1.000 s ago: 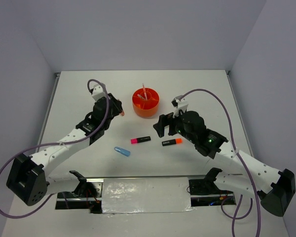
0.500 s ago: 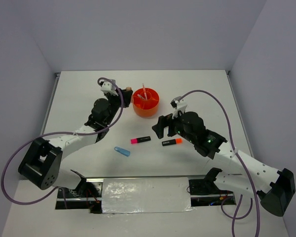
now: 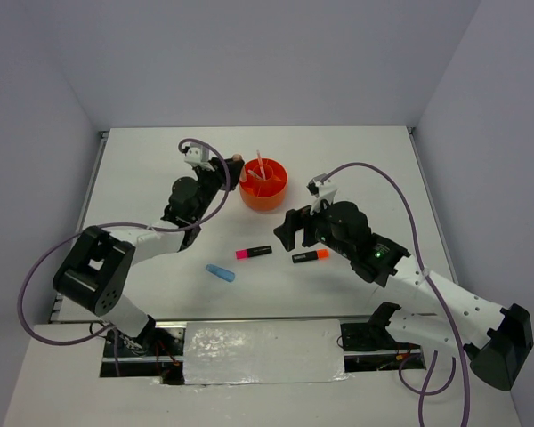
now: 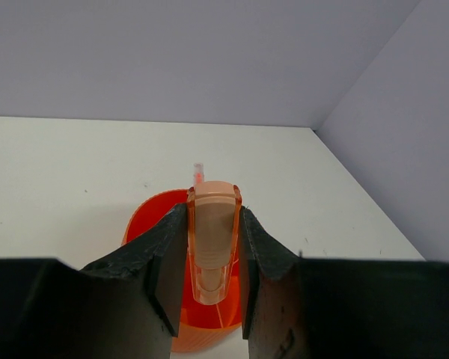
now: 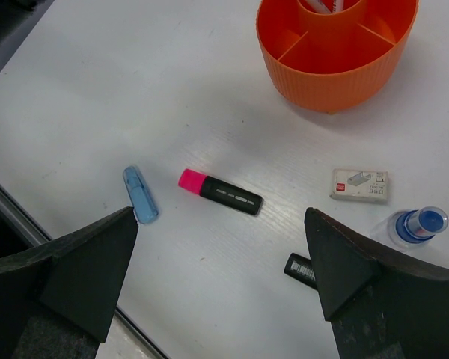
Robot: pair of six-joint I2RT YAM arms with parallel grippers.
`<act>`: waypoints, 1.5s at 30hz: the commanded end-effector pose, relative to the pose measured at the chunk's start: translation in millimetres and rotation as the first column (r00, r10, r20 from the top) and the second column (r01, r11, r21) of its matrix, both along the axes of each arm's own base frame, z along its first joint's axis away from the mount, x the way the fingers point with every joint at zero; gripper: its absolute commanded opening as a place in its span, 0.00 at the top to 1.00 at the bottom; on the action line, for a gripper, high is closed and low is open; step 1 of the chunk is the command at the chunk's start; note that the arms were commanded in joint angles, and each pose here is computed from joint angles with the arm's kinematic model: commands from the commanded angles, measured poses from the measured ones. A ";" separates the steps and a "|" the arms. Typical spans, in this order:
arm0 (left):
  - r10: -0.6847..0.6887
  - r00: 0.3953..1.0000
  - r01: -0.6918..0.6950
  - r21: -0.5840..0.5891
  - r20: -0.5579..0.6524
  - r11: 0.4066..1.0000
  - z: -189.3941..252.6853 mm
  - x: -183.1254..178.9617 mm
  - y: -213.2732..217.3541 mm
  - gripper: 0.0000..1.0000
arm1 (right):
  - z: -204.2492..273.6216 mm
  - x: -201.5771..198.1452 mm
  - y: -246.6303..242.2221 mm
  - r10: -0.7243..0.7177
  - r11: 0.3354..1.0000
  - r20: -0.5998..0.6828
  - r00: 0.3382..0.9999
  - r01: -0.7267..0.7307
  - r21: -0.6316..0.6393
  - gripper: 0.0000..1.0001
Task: Sort the stationery into containers
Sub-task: Place the stationery in the storage box.
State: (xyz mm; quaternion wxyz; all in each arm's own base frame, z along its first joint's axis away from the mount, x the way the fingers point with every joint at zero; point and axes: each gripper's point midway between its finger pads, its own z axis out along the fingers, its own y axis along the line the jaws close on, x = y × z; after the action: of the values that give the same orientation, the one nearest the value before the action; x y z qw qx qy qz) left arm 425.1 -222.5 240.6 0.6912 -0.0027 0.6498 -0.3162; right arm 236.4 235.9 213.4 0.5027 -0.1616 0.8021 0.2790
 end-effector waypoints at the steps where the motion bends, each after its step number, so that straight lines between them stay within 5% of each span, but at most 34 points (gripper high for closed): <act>1: -0.019 0.995 0.025 -0.063 0.094 0.998 21.7 1.9 -1.3 1.00 | 17.1 6.1 3.2 0.001 1.000 0.047 0.999 -0.002 0.030 0.00; 30: -0.067 0.998 0.069 -0.125 0.020 0.990 -31.6 32.1 -7.6 0.88 | 7.8 9.3 14.8 0.051 0.999 0.043 0.998 -0.051 -0.007 0.00; 45: -0.052 0.999 0.052 -0.133 0.006 0.990 -31.4 23.9 -0.3 0.43 | 4.5 9.2 20.0 0.077 0.997 0.035 0.996 -0.077 -0.012 0.00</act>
State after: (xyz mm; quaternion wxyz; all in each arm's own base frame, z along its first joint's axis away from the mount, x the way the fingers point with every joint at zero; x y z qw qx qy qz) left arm 452.6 -226.5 169.7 0.6467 -0.0338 0.6726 -0.3582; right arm 236.7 247.2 191.0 0.4741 -0.1998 0.8125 0.2740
